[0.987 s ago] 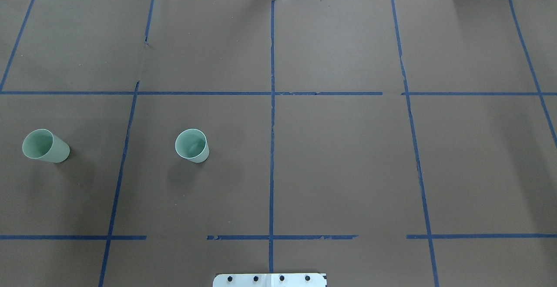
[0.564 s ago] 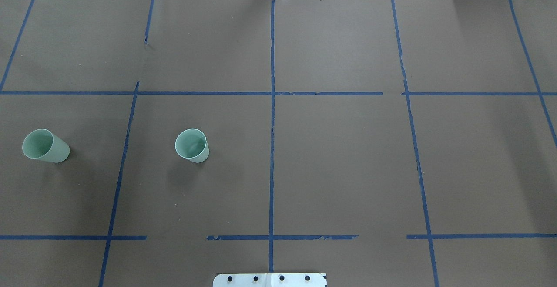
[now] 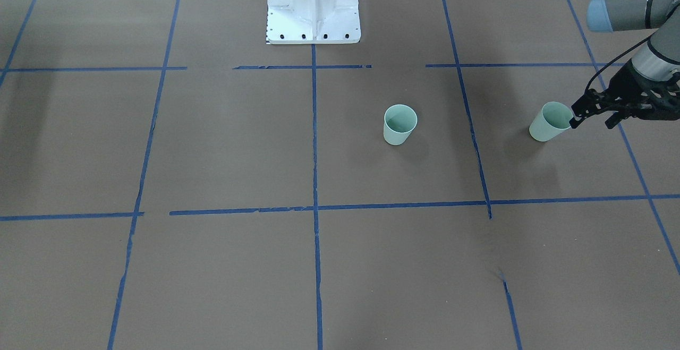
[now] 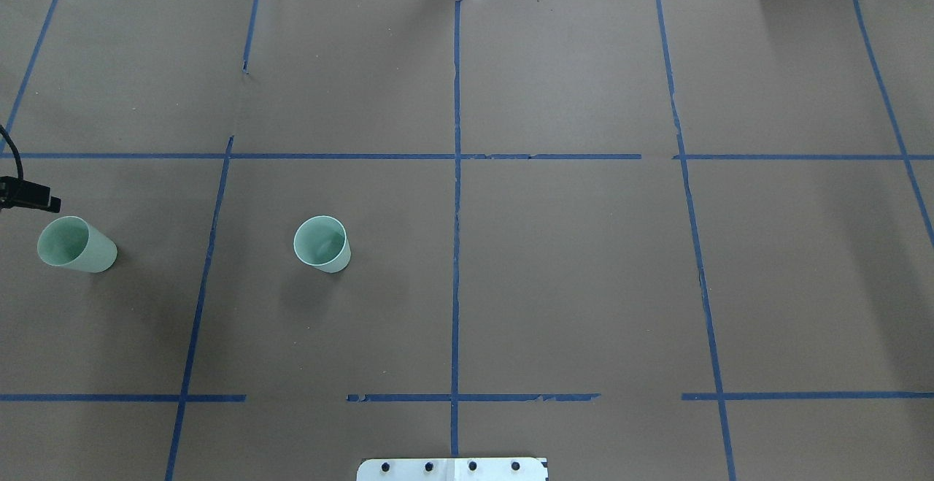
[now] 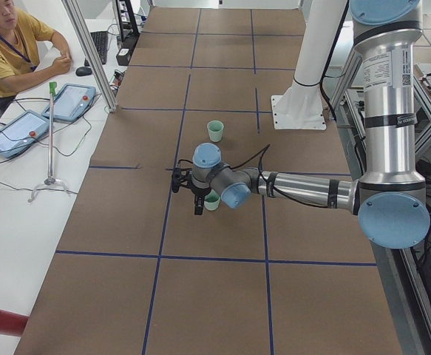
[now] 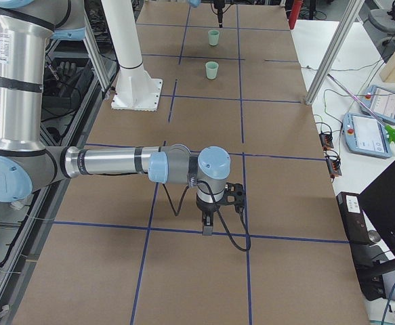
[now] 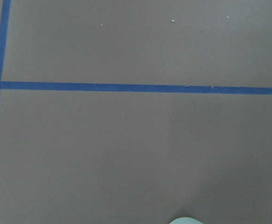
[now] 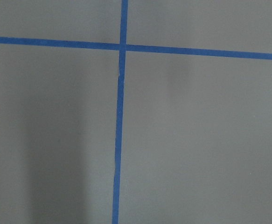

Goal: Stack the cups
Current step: 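Move the left gripper down to the outer pale green cup and grasp it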

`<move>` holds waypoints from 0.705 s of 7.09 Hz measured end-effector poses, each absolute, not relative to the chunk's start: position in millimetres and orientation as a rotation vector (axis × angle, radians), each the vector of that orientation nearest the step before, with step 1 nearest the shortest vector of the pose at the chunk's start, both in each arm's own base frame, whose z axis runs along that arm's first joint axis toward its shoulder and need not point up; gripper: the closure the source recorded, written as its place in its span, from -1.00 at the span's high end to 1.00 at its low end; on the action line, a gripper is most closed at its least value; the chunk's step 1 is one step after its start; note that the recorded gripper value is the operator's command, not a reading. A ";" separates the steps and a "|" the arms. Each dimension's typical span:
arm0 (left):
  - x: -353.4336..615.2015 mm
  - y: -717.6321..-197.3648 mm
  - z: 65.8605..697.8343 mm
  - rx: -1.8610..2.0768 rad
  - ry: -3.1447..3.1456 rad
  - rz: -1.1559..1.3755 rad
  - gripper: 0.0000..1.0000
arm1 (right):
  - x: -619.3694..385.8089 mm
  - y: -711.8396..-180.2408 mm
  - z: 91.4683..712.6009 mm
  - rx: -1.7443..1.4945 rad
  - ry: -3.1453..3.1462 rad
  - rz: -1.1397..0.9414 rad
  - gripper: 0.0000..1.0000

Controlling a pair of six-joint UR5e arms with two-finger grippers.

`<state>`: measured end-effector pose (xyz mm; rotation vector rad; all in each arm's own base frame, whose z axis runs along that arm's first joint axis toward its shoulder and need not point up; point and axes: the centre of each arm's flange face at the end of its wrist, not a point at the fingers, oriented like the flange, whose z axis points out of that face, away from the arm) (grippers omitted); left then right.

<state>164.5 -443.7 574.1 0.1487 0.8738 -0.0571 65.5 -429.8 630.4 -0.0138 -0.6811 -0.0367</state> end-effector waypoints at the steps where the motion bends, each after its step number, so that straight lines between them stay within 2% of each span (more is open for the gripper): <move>1: 172.9 -437.3 577.5 0.133 0.872 -0.040 0.99 | 65.5 -429.7 630.5 -0.014 -0.681 -0.037 1.00; 2: 177.6 -431.3 581.9 0.120 0.868 -0.028 0.48 | 65.5 -429.7 630.4 -0.014 -0.681 -0.037 1.00; 3: 180.1 -426.7 585.9 0.108 0.865 -0.020 -0.93 | 65.3 -429.9 630.3 -0.014 -0.681 -0.037 1.00; 5: 182.1 -422.5 589.1 0.089 0.865 -0.013 -1.00 | 65.2 -429.8 630.3 -0.014 -0.681 -0.037 1.00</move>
